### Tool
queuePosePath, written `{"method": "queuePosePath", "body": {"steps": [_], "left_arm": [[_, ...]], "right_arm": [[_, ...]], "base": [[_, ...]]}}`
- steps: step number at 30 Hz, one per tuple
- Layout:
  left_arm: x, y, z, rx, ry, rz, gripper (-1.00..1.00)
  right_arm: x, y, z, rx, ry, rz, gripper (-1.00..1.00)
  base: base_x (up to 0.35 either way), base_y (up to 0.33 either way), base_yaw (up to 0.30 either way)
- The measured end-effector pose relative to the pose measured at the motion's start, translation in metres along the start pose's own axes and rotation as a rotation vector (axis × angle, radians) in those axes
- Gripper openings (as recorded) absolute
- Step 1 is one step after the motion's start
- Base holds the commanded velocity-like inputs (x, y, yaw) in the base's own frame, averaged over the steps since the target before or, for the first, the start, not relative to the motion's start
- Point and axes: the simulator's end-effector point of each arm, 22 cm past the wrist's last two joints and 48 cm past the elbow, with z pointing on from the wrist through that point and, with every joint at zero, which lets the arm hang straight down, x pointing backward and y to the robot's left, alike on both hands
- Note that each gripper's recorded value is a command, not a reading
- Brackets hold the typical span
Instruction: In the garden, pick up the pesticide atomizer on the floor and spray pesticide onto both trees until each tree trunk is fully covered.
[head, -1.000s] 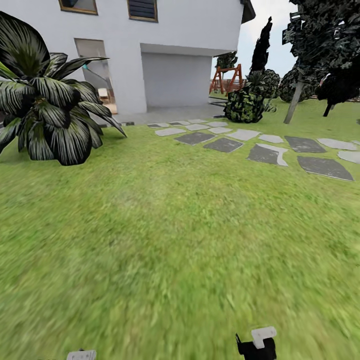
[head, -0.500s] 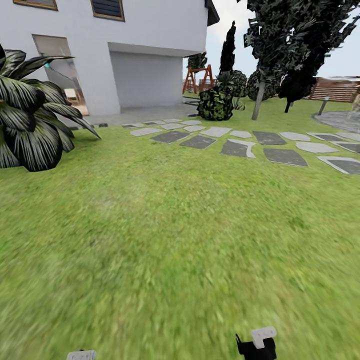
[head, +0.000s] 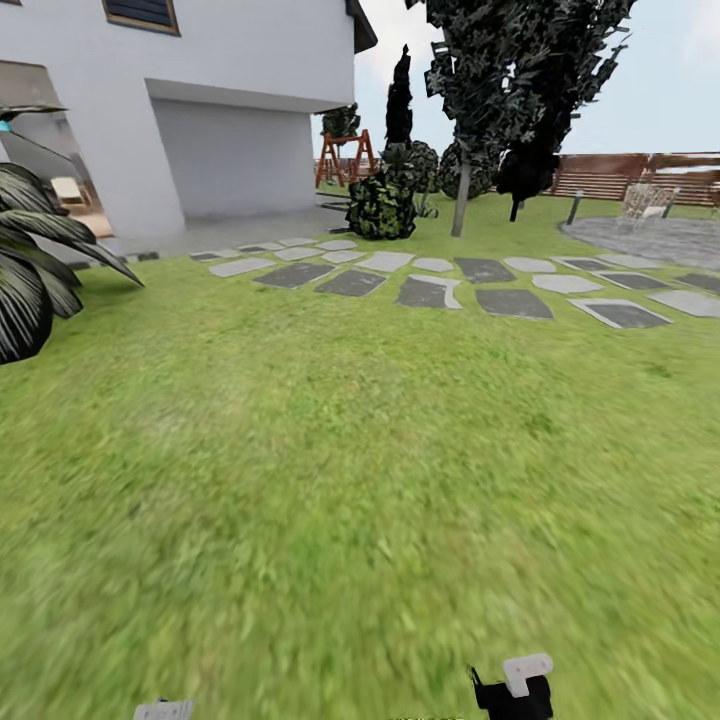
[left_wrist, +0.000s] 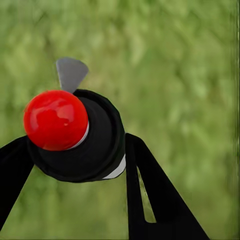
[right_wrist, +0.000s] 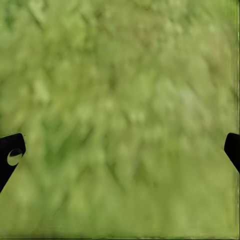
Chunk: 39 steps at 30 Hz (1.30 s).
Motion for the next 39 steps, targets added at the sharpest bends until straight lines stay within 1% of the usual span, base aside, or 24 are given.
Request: {"method": "queuePosePath", "body": {"steps": [33,39], "left_arm": [[0.0008,-0.0009,0.0001,0.001,0.002,0.0,-1.0],[0.0016,-0.0017,0.0001,0.003,0.004,0.002,-1.0]], "right_arm": [[0.0008,0.0001,0.0,0.0,0.001,0.0,1.0],[0.0008,0.0001,0.0,0.0,0.001,0.0,1.0]], "base": [[0.001,0.0,-0.3],[0.079,-0.199,-0.3]]}}
